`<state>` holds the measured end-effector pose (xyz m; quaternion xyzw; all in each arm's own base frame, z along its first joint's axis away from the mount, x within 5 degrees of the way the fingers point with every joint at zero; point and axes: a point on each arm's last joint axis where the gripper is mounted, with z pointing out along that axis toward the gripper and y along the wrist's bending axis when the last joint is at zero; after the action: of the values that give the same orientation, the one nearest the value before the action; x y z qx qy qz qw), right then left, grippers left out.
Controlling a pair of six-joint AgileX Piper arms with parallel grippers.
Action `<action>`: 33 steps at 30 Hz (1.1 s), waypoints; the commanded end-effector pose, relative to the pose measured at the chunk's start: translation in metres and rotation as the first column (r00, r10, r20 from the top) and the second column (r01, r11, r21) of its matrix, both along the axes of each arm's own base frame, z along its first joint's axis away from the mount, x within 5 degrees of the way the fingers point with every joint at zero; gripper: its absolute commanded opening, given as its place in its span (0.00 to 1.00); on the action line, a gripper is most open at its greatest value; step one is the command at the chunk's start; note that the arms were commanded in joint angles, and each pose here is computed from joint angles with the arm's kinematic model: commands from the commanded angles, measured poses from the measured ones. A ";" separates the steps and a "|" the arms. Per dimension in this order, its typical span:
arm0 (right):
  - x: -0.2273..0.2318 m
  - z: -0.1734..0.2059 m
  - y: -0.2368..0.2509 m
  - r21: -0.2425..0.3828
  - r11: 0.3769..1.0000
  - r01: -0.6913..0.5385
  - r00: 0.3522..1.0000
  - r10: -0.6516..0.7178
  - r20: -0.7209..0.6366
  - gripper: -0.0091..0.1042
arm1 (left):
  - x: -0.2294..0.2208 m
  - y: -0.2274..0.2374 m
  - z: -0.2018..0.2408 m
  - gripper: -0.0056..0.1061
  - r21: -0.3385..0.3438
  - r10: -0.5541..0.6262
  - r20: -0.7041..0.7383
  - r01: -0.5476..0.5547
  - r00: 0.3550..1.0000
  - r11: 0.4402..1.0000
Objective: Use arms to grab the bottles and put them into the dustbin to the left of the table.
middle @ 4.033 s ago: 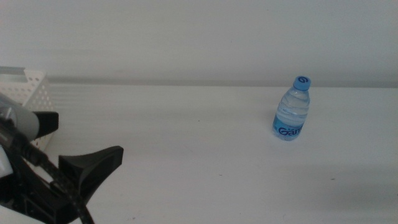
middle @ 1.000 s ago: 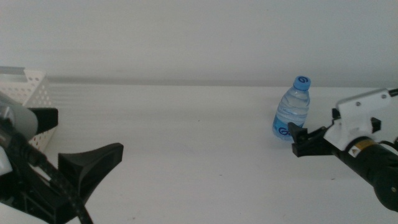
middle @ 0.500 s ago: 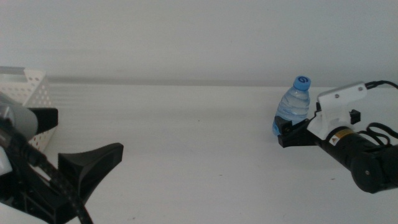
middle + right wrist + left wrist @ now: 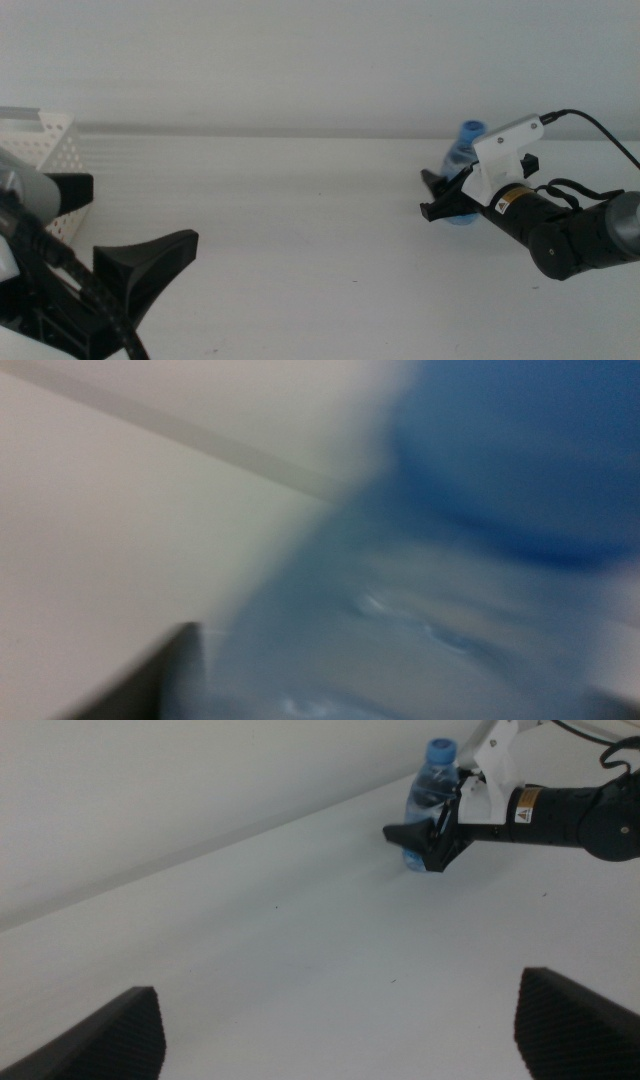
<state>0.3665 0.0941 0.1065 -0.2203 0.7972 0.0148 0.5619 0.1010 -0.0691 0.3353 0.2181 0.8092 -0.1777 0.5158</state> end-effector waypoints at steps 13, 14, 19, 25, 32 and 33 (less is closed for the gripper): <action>0.012 0.089 0.157 0.110 0.906 -0.409 0.911 0.398 0.108 0.07 | 0.000 0.001 0.001 0.89 -0.012 0.006 0.014 -0.005 1.000 1.000; 0.014 0.088 0.173 0.117 0.895 -0.430 0.902 0.420 0.100 0.07 | 0.000 0.001 0.001 0.89 -0.012 0.006 0.014 -0.005 1.000 1.000; 0.031 0.049 0.234 0.198 0.866 -0.460 0.887 0.458 0.055 0.07 | 0.000 0.001 0.001 0.89 -0.012 0.006 0.014 -0.005 1.000 1.000; 0.032 0.013 0.259 0.194 0.851 -0.487 0.870 0.492 0.029 0.07 | 0.000 0.001 0.001 0.89 -0.012 0.006 0.014 -0.005 1.000 1.000; 0.028 0.005 0.262 0.204 0.868 -0.453 0.881 0.471 -0.047 0.39 | 0.000 0.001 0.001 0.89 -0.012 0.006 0.014 -0.005 1.000 1.000; 0.027 0.005 0.262 0.225 0.874 -0.431 0.887 0.456 -0.072 0.52 | 0.000 0.001 0.001 0.89 -0.012 0.006 0.014 -0.005 1.000 1.000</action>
<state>0.3954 0.3538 0.1059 -0.3519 0.7435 0.2320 0.5192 0.1010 -0.0691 0.3355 0.2180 0.8087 -0.1779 0.5166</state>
